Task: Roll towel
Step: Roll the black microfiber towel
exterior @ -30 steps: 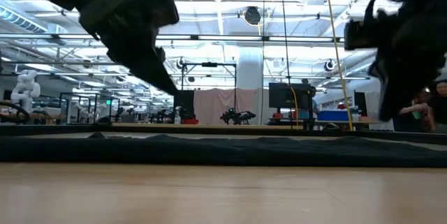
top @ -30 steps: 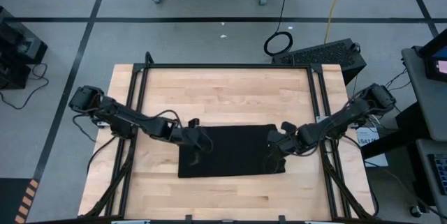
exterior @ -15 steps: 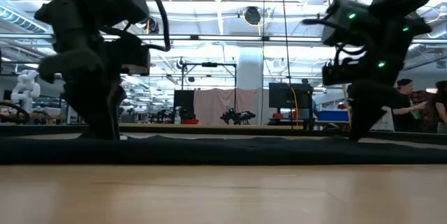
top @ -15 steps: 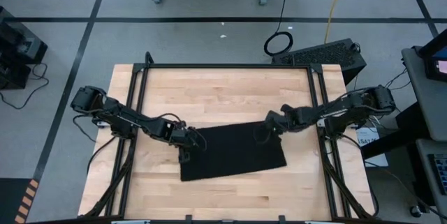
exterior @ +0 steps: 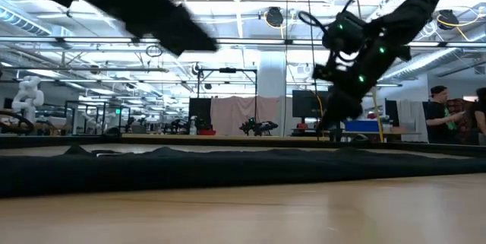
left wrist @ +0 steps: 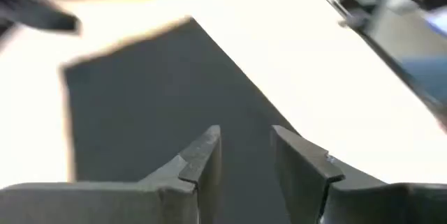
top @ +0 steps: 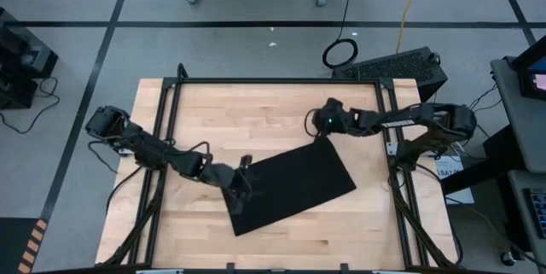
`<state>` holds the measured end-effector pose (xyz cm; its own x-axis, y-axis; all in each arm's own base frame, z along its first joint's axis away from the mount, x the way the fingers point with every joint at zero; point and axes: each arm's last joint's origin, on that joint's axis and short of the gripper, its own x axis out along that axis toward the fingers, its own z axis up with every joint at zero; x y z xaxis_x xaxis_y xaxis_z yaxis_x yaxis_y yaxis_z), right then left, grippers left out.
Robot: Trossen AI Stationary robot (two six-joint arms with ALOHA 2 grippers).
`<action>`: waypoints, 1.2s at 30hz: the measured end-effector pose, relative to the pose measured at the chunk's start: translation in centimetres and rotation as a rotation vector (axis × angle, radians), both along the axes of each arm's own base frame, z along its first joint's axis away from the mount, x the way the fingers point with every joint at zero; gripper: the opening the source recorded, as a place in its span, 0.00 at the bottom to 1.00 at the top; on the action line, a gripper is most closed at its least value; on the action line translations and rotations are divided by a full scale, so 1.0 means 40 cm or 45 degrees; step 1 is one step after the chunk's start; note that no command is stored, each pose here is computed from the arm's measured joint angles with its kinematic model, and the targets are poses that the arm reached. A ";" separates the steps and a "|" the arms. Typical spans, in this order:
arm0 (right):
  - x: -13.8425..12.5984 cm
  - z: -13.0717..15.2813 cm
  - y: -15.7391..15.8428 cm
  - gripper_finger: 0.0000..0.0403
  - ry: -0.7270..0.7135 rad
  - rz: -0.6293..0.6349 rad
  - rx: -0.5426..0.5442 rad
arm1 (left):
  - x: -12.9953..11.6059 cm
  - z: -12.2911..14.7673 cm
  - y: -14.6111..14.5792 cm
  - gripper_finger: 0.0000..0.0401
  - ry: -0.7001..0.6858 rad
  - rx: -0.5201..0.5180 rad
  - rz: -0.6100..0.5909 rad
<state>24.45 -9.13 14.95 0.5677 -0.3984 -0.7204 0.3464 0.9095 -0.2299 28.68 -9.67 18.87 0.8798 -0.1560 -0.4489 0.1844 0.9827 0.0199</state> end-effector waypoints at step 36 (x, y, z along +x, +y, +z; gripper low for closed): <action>-0.163 -0.016 0.352 0.39 0.466 -0.697 0.840 | 0.062 -0.076 0.215 0.39 0.214 0.008 0.235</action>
<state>17.93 4.94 14.33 0.1148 0.0099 -0.9933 0.7734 0.6266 0.0956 31.15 -1.08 15.82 0.8063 0.0039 -0.5916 0.0030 0.9999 0.0107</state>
